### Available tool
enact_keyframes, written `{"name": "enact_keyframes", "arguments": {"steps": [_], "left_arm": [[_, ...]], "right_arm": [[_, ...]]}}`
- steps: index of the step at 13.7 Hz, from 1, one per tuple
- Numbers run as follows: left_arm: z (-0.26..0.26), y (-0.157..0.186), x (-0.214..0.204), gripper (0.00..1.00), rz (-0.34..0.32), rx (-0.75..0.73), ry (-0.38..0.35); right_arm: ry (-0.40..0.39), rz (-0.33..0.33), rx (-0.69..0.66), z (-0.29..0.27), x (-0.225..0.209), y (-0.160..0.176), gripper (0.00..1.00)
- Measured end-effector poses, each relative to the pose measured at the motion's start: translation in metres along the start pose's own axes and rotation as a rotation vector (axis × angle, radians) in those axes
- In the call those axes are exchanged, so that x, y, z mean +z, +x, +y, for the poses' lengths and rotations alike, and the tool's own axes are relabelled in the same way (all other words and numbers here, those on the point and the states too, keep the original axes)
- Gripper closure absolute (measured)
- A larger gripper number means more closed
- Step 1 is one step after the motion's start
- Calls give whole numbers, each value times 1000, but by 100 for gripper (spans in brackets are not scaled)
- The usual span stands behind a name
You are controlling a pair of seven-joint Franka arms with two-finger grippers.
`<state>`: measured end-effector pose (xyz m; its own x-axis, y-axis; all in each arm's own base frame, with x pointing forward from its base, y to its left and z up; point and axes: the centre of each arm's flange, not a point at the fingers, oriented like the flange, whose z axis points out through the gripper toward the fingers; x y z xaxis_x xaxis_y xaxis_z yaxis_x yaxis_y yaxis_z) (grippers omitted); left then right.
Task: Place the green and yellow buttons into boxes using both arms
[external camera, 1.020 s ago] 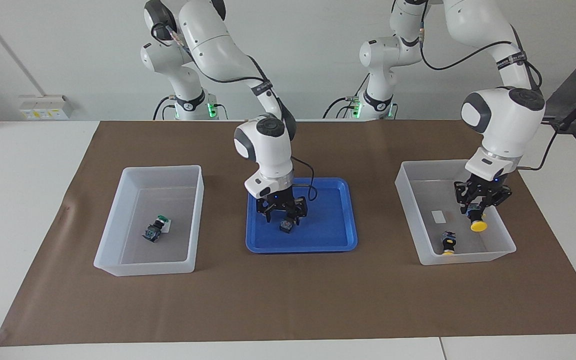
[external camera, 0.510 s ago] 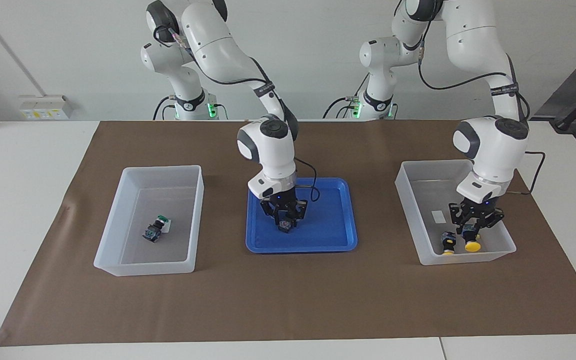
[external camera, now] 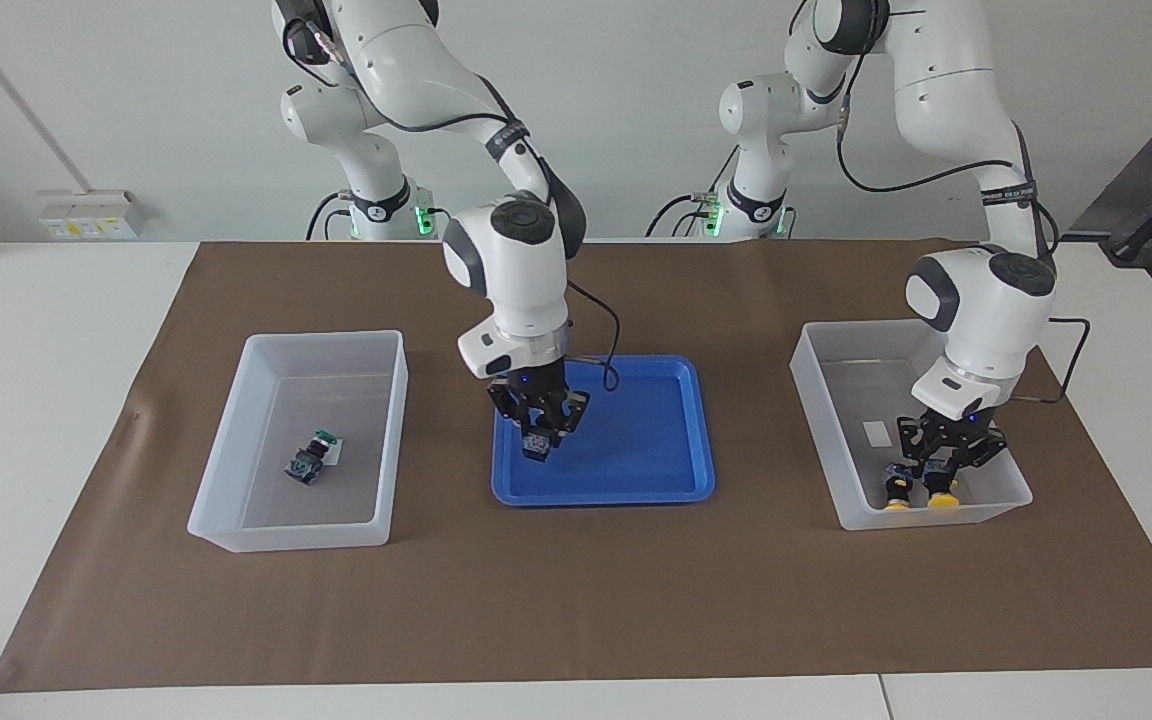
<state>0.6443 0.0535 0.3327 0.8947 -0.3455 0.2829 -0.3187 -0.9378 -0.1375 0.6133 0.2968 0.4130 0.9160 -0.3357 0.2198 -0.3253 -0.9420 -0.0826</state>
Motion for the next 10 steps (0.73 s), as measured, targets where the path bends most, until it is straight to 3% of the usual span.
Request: {"name": "enact_keyframes", "arguments": {"steps": [3, 4, 8, 10], "left_arm": [[0, 0, 1, 59, 8, 1, 3], [1, 0, 1, 52, 11, 3, 4], [2, 0, 9, 3, 14, 3, 4], [2, 0, 8, 0, 16, 4, 5]], "right_arm": [[-59, -21, -80, 80, -49, 52, 56], [-72, -28, -113, 106, -52, 64, 56], [-93, -111, -212, 203, -28, 79, 56], [-81, -129, -228, 233, -7, 65, 56]]}}
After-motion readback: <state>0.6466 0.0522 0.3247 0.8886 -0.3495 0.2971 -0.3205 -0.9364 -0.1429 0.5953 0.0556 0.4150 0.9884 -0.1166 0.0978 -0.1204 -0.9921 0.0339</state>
